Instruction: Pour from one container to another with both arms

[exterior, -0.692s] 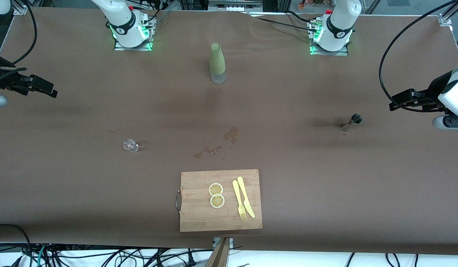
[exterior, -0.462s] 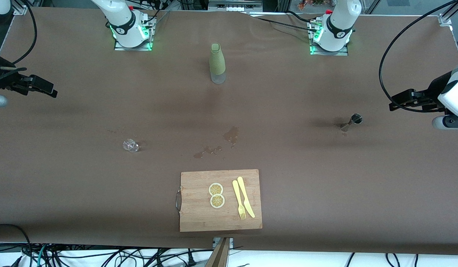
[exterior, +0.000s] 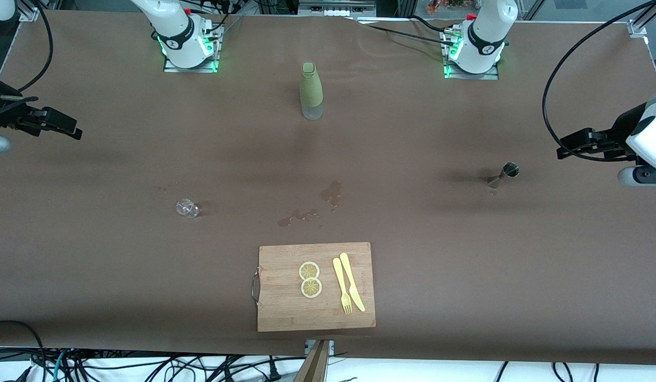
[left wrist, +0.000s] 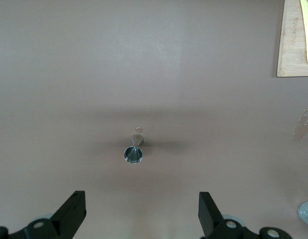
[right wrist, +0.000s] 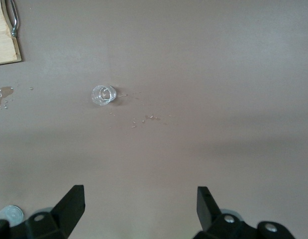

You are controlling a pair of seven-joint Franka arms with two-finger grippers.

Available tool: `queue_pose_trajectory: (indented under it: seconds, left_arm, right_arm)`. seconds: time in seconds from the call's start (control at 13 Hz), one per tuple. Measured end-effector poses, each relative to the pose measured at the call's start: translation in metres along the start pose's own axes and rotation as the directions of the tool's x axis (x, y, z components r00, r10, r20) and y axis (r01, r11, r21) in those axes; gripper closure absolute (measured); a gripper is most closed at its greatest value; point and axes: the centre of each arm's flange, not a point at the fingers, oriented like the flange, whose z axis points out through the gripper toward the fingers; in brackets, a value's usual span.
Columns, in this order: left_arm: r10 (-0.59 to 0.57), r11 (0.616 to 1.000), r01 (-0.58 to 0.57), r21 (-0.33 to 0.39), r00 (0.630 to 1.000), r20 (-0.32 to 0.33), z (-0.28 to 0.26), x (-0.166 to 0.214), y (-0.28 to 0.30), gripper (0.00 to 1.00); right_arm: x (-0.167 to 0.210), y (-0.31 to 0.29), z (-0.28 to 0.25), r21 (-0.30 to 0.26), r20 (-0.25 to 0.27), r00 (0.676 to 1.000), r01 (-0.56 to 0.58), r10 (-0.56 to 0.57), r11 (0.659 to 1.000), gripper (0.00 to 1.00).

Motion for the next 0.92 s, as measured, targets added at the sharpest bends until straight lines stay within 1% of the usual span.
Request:
queue_pose_trajectory:
  seconds: [0.23, 0.46, 0.62, 0.77, 0.92]
  left_arm:
    - [-0.017, 1.0, 0.017, 0.002, 1.0, 0.016, 0.009, 0.005, -0.009, 0.0]
    - [-0.072, 0.997, 0.072, -0.008, 0.997, 0.034, 0.018, 0.01, -0.056, 0.0]
    - [-0.029, 0.999, 0.031, -0.029, 0.998, 0.057, 0.031, 0.013, -0.094, 0.0]
    - [0.049, 0.998, -0.045, -0.05, 0.995, 0.083, 0.049, 0.016, -0.125, 0.0]
    - [0.14, 0.988, -0.132, -0.074, 0.984, 0.114, 0.069, 0.015, -0.154, 0.0]
  right_arm:
    - [0.0, 0.0, 0.0, 0.0, 0.0, 1.0, 0.0, 0.0, 1.0, 0.0]
    - [0.0, -0.001, 0.0, 0.0, 0.0, 1.0, 0.001, -0.001, 1.0, 0.0]
    - [0.0, -0.001, 0.0, 0.0, 0.0, 1.0, 0.001, -0.001, 1.0, 0.0]
    - [0.0, -0.001, 0.0, 0.0, 0.0, 1.0, 0.001, -0.001, 1.0, 0.0]
    - [0.0, -0.001, 0.0, 0.0, 0.0, 1.0, 0.001, -0.001, 1.0, 0.0]
